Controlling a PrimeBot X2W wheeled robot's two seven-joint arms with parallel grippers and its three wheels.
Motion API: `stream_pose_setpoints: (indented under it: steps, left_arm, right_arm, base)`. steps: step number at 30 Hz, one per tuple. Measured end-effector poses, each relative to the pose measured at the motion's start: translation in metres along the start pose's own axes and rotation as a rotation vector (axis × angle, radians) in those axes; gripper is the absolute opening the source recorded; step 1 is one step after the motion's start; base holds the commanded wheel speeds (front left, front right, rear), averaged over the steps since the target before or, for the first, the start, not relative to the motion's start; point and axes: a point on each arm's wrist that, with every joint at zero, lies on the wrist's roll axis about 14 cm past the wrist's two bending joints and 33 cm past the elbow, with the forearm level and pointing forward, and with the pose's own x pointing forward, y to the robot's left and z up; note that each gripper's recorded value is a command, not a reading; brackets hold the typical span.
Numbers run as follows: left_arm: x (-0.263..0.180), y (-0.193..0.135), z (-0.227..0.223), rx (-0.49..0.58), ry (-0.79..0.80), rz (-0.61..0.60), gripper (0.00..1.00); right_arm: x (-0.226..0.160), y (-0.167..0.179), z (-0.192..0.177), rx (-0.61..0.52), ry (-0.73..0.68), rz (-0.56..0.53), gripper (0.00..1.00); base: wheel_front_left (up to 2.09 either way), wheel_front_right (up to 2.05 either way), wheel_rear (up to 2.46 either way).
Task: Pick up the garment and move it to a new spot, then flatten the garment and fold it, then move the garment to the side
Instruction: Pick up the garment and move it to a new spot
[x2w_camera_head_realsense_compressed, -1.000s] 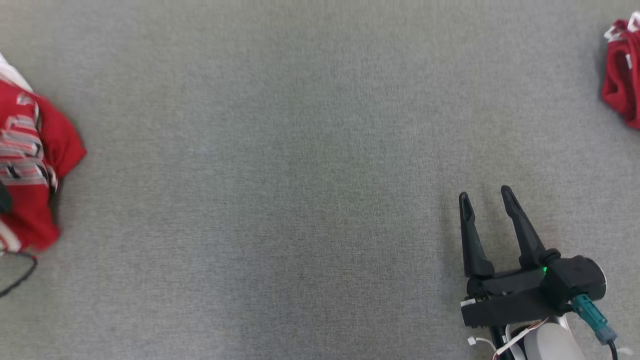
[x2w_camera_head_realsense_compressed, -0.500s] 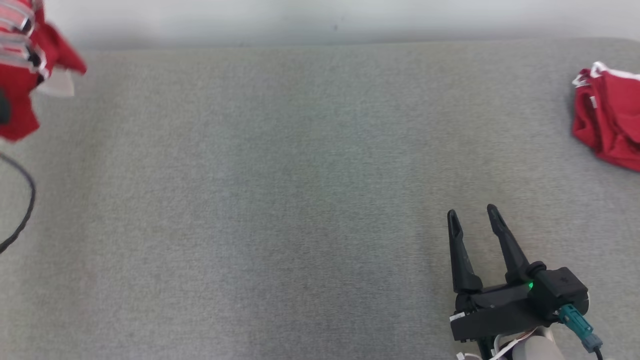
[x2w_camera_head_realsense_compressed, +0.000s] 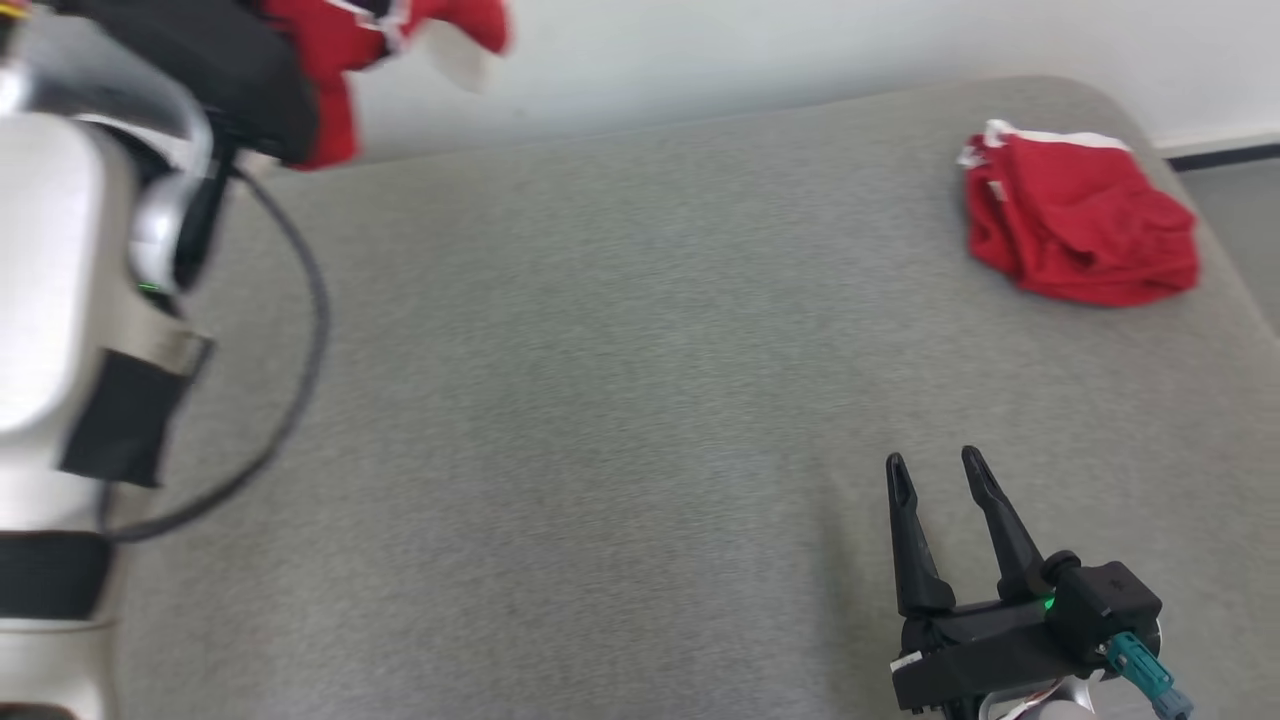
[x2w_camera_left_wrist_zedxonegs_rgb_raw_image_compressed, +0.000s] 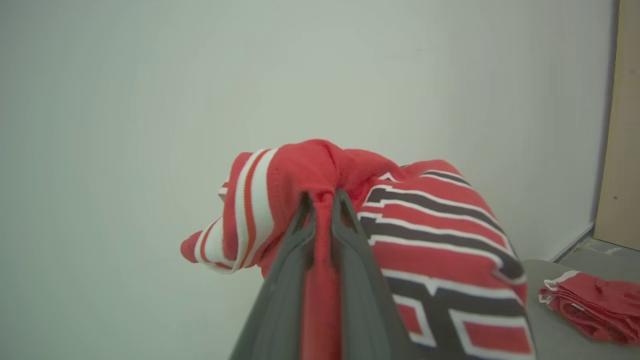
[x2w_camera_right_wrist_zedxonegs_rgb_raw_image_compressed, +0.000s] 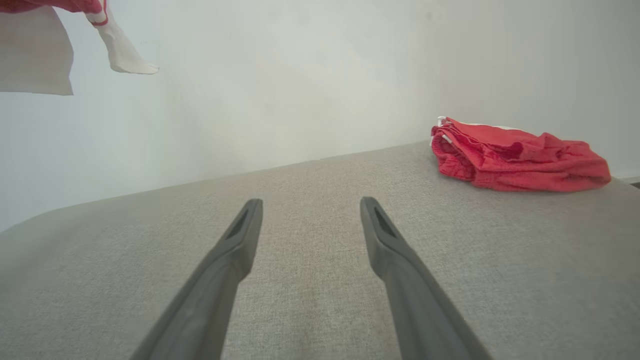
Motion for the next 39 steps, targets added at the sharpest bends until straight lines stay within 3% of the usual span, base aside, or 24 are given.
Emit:
stream_pose_setpoints:
  steps: [8, 13, 19, 27, 29, 34, 39]
  left_arm:
    - [0.006, -0.115, -0.023, -0.128, 0.009, -0.219, 0.0]
    - [-0.007, -0.168, -0.053, -0.246, 0.07, -0.293, 0.0]
    - [-0.038, -0.186, -0.126, -0.334, 0.241, -0.271, 0.0]
    - [-0.097, -0.199, -0.218, -0.363, 0.489, -0.236, 0.0]
    - [-0.104, -0.2, -0.225, -0.334, 0.499, -0.245, 1.0]
    - [-0.1, -0.199, -0.214, -0.354, 0.424, -0.226, 1.0]
    - [-0.089, -0.175, -0.184, -0.341, 0.289, -0.162, 1.0]
  right_arm:
    - [-0.031, -0.032, 0.013, 0.004, -0.028, -0.11, 1.0]
    - [-0.044, -0.045, 0.018, -0.001, -0.039, -0.157, 1.0]
    - [-0.044, -0.048, 0.015, 0.003, -0.028, -0.167, 1.0]
    - [-0.036, -0.043, 0.013, 0.012, -0.021, -0.149, 1.0]
    - [-0.035, -0.042, 0.012, 0.012, -0.019, -0.147, 1.0]
    - [-0.03, -0.04, 0.012, 0.014, -0.023, -0.139, 1.0]
    - [-0.027, -0.036, 0.014, 0.012, -0.031, -0.122, 1.0]
  base:
    - [0.0, 0.0, 0.0]
    - [0.0, 0.0, 0.0]
    - [0.0, 0.0, 0.0]
    - [0.0, 0.0, 0.0]
    - [0.0, 0.0, 0.0]
    - [0.0, 0.0, 0.0]
    - [0.0, 0.0, 0.0]
